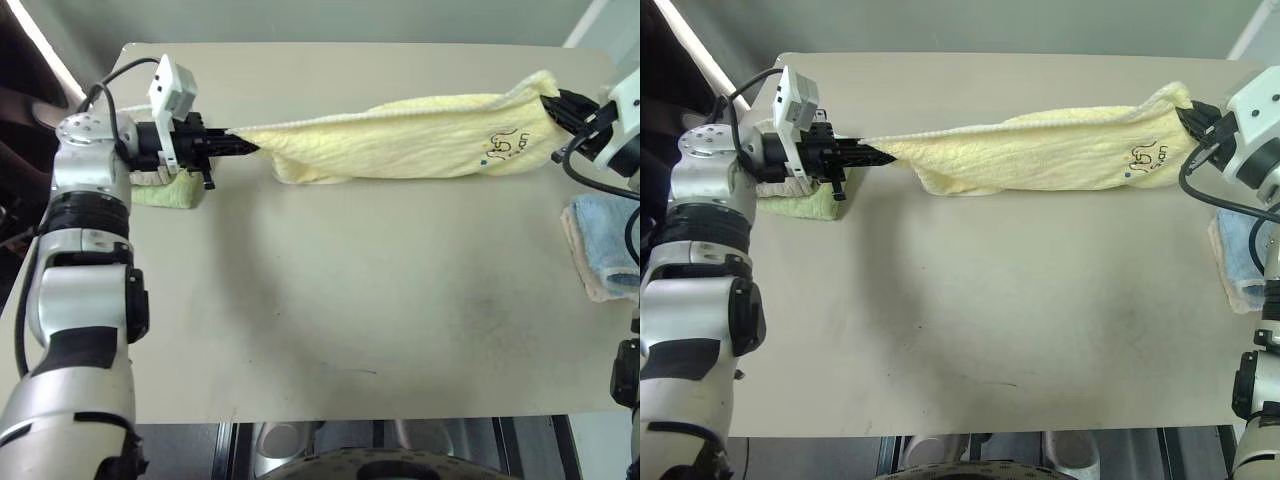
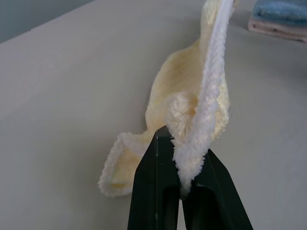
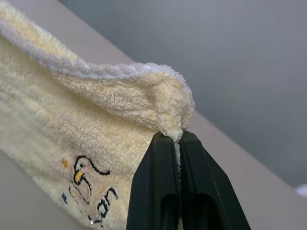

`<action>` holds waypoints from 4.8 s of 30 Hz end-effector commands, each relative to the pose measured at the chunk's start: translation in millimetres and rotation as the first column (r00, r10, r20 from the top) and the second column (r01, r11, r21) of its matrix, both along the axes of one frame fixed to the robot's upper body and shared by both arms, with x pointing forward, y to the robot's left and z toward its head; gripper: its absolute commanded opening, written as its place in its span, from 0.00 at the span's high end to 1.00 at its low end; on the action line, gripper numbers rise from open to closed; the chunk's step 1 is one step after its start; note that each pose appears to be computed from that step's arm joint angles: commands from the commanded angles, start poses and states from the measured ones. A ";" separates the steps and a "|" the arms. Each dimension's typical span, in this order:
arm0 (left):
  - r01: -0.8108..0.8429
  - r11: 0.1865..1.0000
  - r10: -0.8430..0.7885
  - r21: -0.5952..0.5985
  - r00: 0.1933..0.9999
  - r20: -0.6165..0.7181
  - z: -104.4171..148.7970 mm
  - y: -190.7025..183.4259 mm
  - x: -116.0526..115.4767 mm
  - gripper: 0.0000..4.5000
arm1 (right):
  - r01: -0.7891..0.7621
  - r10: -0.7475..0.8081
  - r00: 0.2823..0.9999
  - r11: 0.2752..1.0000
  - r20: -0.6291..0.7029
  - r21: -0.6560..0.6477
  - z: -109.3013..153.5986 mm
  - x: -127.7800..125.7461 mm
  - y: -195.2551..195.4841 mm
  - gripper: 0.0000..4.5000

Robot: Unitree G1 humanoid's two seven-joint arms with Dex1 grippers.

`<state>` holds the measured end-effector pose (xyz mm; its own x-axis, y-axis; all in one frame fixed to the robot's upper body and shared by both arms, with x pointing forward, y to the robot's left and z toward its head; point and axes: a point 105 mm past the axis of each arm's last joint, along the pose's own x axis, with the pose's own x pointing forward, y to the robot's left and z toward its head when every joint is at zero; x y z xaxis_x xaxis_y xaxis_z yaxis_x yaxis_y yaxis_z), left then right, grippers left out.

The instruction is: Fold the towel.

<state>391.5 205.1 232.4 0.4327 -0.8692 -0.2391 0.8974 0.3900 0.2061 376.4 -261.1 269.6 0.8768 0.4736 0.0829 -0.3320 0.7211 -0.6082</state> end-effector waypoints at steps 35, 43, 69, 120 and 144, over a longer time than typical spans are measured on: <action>0.416 0.887 -0.205 0.201 0.745 -0.635 -96.6 29.8 -177.1 1.00 | -0.112 0.110 0.956 0.994 -0.273 0.008 -109.3 -164.4 -3.9 1.00; 0.450 0.834 -0.182 0.321 0.772 -0.609 -124.1 51.9 -177.3 1.00 | -0.068 0.051 0.949 0.997 -0.312 -0.045 -105.8 -166.6 -24.1 1.00; 0.284 0.919 -0.167 0.275 0.909 -0.381 -103.9 32.9 -78.9 1.00 | 0.035 -0.104 0.903 0.985 -0.417 -0.171 -139.6 -127.6 -47.5 1.00; 0.351 0.886 -0.427 -0.302 0.872 -0.240 -68.8 -106.0 -103.7 0.00 | 0.513 0.515 0.567 0.389 -0.643 0.765 -119.5 -179.7 26.3 0.00; 0.356 0.918 -0.388 -0.175 0.898 -0.210 -101.7 -111.6 -106.0 0.00 | 0.740 0.270 0.648 -0.003 -0.712 0.673 -161.5 -161.5 -34.0 0.00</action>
